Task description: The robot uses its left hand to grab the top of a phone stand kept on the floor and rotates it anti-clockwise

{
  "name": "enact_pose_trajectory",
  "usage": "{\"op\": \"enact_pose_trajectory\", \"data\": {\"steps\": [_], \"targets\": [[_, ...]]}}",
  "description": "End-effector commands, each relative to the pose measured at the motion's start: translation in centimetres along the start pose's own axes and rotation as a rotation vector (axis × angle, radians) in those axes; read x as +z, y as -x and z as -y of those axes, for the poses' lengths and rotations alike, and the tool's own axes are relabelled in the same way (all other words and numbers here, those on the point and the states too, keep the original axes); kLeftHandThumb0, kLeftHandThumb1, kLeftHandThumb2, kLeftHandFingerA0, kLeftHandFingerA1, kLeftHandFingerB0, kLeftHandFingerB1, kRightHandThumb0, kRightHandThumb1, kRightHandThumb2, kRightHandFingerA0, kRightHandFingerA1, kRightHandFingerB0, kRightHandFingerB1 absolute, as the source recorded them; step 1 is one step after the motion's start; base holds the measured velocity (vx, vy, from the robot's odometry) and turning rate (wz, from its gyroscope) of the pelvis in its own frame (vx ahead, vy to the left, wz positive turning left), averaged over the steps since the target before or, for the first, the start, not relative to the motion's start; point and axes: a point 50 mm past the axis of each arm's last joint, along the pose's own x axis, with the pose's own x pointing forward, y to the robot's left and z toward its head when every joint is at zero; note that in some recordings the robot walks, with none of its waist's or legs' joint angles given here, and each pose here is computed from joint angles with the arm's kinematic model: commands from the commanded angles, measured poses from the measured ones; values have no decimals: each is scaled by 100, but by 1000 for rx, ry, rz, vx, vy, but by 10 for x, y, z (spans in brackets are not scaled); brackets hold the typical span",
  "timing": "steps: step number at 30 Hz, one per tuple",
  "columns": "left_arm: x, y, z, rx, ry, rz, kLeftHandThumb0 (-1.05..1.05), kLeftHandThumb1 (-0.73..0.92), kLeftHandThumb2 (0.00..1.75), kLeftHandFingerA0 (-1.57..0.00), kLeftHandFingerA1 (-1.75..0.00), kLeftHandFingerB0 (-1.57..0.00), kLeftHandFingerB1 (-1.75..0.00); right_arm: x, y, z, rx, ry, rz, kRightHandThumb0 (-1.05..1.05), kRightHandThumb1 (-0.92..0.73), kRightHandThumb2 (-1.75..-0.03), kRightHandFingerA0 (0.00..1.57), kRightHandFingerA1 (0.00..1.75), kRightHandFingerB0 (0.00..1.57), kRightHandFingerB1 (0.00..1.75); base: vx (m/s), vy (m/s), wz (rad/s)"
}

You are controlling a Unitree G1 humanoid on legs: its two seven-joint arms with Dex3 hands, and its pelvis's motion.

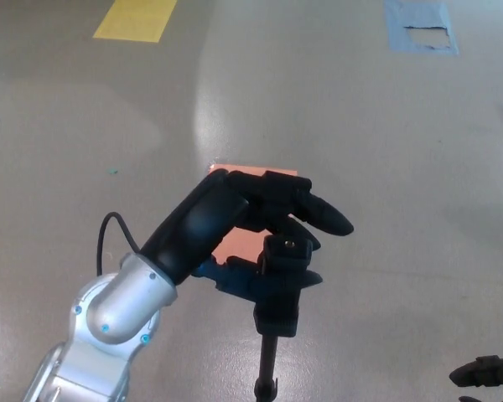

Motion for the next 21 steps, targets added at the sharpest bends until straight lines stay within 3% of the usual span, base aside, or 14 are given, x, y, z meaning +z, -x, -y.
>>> {"op": "enact_pose_trajectory", "data": {"steps": [1, 21], "targets": [[-24, 6, 1, -30, 485, -347, -9, 46, 53, -98, -59, -85, -53, 4, 2, 13, -17, 21, -12, -59, -68, -91, 53, 55, 24, 44, 0, 0, 0], [-37, 6, -2, 12, 768, -524, -2, 52, 55, -95, -61, -79, -54, 7, 2, 15, -17, 20, -9, -60, -67, -91, 53, 55, 26, 45, 0, 0, 0]]}}
